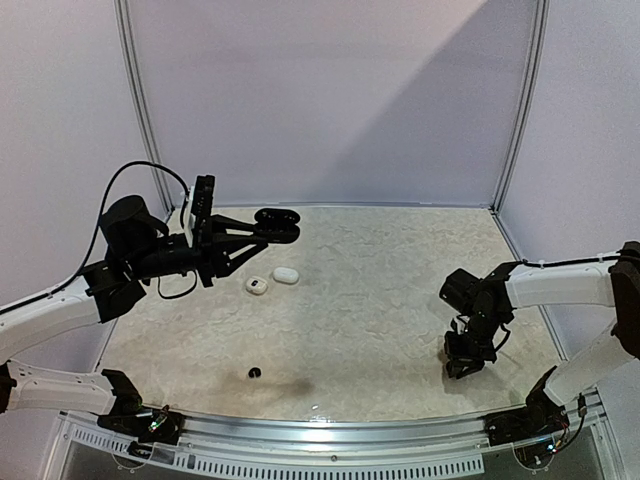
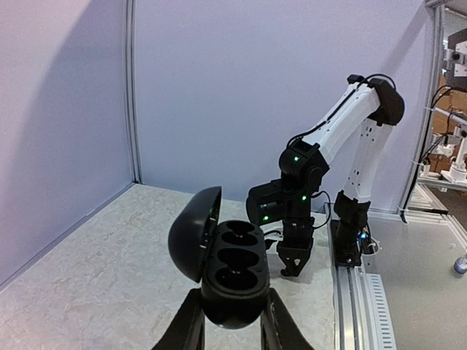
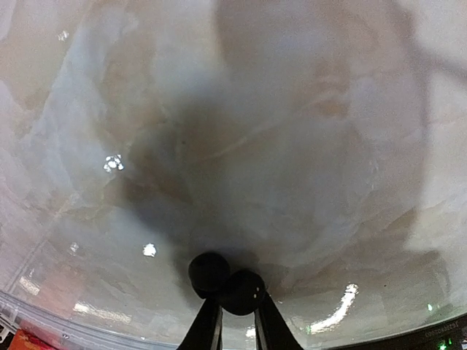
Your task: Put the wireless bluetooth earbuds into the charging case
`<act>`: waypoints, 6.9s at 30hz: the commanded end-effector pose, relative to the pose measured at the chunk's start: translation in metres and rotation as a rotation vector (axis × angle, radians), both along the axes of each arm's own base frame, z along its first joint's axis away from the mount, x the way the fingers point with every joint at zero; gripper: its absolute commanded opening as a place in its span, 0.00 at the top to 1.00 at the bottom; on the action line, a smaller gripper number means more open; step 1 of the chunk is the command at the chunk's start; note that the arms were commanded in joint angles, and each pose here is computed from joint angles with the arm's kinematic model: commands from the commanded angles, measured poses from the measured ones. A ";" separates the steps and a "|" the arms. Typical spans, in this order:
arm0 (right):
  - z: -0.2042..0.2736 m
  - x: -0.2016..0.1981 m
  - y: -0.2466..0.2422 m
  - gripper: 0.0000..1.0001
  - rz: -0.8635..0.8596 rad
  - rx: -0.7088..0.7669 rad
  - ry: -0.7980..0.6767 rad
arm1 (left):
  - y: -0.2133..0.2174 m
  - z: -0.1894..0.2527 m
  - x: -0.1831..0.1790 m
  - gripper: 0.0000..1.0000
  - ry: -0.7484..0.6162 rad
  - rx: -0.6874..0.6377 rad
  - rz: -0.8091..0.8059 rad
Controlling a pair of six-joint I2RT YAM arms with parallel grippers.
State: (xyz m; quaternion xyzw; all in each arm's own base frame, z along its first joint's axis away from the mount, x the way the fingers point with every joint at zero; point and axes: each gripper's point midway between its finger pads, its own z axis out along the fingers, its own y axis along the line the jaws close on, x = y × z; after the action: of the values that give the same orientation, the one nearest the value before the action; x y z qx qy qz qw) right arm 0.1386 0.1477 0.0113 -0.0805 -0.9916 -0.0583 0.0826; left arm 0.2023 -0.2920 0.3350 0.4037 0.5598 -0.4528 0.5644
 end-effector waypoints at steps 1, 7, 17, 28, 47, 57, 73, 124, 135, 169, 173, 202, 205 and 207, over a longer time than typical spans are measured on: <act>-0.005 0.011 0.006 0.84 0.006 -0.001 -0.038 | 0.000 -0.001 0.000 1.00 -0.005 0.010 -0.003; 0.001 0.016 -0.009 0.81 -0.011 -0.077 -0.082 | 0.000 -0.001 0.001 1.00 -0.005 0.011 -0.005; 0.003 0.027 -0.034 0.84 0.015 -0.252 -0.096 | 0.000 0.000 -0.001 1.00 -0.006 0.011 -0.008; 0.013 0.046 -0.051 0.82 -0.017 -0.306 -0.155 | 0.000 -0.001 -0.001 1.00 -0.007 0.013 -0.011; 0.023 0.039 -0.040 0.83 -0.105 -0.164 -0.211 | 0.000 -0.002 0.000 1.00 -0.010 0.018 -0.012; 0.005 0.043 -0.039 0.84 -0.170 -0.128 -0.222 | 0.000 0.000 -0.002 1.00 -0.014 0.014 -0.014; -0.005 0.050 -0.039 0.84 -0.214 -0.091 -0.258 | -0.001 0.002 0.000 1.00 -0.017 0.017 -0.015; 0.023 0.077 -0.015 1.00 -0.131 0.000 -0.322 | 0.000 -0.001 0.000 1.00 -0.022 0.022 -0.013; 0.184 0.133 0.056 1.00 0.230 0.237 -0.774 | -0.005 0.022 -0.015 1.00 -0.167 -0.052 -0.116; 0.454 -0.011 0.290 1.00 1.399 0.821 -1.570 | -0.014 0.032 -0.044 1.00 -0.265 -0.073 -0.321; 0.426 -0.010 0.296 1.00 1.481 0.729 -1.476 | -0.014 0.031 -0.040 1.00 -0.185 -0.077 -0.304; 0.371 0.012 0.296 0.97 1.516 0.536 -1.391 | -0.013 0.033 -0.038 1.00 -0.172 -0.083 -0.289; 0.369 0.014 0.297 0.87 1.505 0.527 -1.387 | -0.013 0.033 -0.038 1.00 -0.177 -0.085 -0.288; 0.367 0.015 0.298 0.84 1.500 0.523 -1.381 | -0.012 0.033 -0.039 1.00 -0.178 -0.085 -0.288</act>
State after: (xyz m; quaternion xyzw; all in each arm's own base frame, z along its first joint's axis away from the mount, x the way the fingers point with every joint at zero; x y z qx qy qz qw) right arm 0.1519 0.4489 0.3854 0.6279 -0.5638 -0.2493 -0.4751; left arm 0.1646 -0.3069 0.3557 0.4930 0.4404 -0.5201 0.5408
